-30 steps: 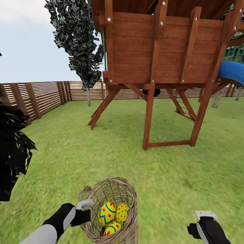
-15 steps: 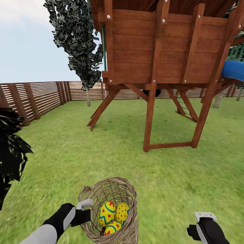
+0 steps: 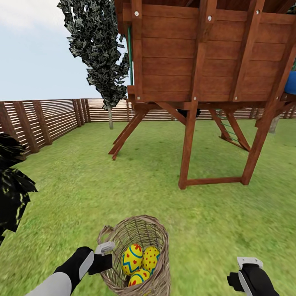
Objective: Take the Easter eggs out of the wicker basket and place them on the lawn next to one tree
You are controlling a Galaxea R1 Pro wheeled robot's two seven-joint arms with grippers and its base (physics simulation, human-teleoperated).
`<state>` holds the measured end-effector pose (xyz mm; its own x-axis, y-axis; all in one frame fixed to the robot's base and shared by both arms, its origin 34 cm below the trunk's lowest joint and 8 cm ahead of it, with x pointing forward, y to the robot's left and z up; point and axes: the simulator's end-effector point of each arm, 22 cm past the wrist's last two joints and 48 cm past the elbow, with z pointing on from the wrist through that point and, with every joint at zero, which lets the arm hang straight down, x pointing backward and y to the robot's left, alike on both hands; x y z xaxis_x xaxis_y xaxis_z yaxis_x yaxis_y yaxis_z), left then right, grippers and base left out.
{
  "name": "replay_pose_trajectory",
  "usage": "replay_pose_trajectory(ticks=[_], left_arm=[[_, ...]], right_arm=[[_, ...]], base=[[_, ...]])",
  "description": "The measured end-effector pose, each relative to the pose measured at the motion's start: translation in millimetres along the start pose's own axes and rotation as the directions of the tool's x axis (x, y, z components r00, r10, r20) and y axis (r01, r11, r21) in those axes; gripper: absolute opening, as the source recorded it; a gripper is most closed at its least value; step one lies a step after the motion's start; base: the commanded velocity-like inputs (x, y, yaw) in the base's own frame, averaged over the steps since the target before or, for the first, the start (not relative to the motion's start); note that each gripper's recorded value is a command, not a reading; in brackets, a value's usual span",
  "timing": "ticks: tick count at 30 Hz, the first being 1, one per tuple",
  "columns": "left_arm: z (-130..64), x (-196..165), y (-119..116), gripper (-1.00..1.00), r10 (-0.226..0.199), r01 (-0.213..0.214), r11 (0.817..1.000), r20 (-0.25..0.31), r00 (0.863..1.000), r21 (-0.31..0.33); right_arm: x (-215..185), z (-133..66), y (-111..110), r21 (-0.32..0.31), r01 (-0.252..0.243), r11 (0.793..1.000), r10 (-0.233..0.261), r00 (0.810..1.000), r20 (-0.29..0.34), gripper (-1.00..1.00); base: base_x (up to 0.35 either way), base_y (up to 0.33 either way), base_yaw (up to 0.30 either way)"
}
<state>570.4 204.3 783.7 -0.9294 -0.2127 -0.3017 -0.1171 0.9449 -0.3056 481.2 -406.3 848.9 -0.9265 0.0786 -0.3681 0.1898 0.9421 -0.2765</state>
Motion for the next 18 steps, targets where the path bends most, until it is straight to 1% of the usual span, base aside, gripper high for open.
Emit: replay_pose_trajectory(ticks=[5,6,8,9,10,12,14,16,18], left_arm=[[0.9,1,-4,-1.0,-0.002,0.002,1.0,-0.002,1.0,0.007],[1.1,0,-5,-1.0,-0.001,0.001,1.0,0.001,1.0,0.007],[1.0,-7,-4,-1.0,0.003,-0.003,1.0,0.032,0.999,0.007],[1.1,-8,-5,-1.0,0.001,-0.001,1.0,0.039,0.999,0.009],[-0.7,-13,0,-1.0,-0.001,0.001,1.0,0.052,0.999,0.0],[-2.1,-16,11,-1.0,0.027,-0.025,0.999,0.059,0.998,-0.027],[-3.7,-18,18,-1.0,0.04,-0.038,0.998,0.061,0.997,-0.042],[-3.1,-17,17,-1.0,0.055,-0.052,0.997,0.057,0.997,-0.048],[-3.6,-17,16,-1.0,0.049,-0.047,0.998,0.059,0.997,-0.044]], right_arm=[[0,0.0,0,0.0,0.0,1.0,0.0,1.0,0.0,1.0],[0,0.3,0,-0.001,-0.001,1.0,0.001,1.0,0.0,1.0],[-1,0.8,-1,-0.008,-0.011,1.0,0.011,1.0,0.0,1.0],[0,1.2,-1,-0.012,-0.018,1.0,0.018,1.0,0.0,1.0],[-1,0.4,-6,0.001,-0.014,1.0,0.014,1.0,0.0,1.0],[-4,-1.5,-15,0.021,-0.008,1.0,0.008,1.0,0.003,1.0],[-9,-3.2,-22,0.037,-0.005,0.999,0.005,1.0,0.019,1.0],[-7,-1.2,-15,0.032,-0.004,0.999,0.003,1.0,0.018,1.0],[-4,0.6,-11,0.025,-0.005,1.0,0.005,1.0,0.018,1.0]], base=[[0.307,0.0,0.0],[0.091,0.0,0.0],[0.026,0.0,0.0],[0.0,0.0,0.0],[0.0,0.0,0.0],[0.0,0.0,0.0],[0.0,0.0,0.0],[0.0,0.0,0.0],[0.176,0.0,0.0]])
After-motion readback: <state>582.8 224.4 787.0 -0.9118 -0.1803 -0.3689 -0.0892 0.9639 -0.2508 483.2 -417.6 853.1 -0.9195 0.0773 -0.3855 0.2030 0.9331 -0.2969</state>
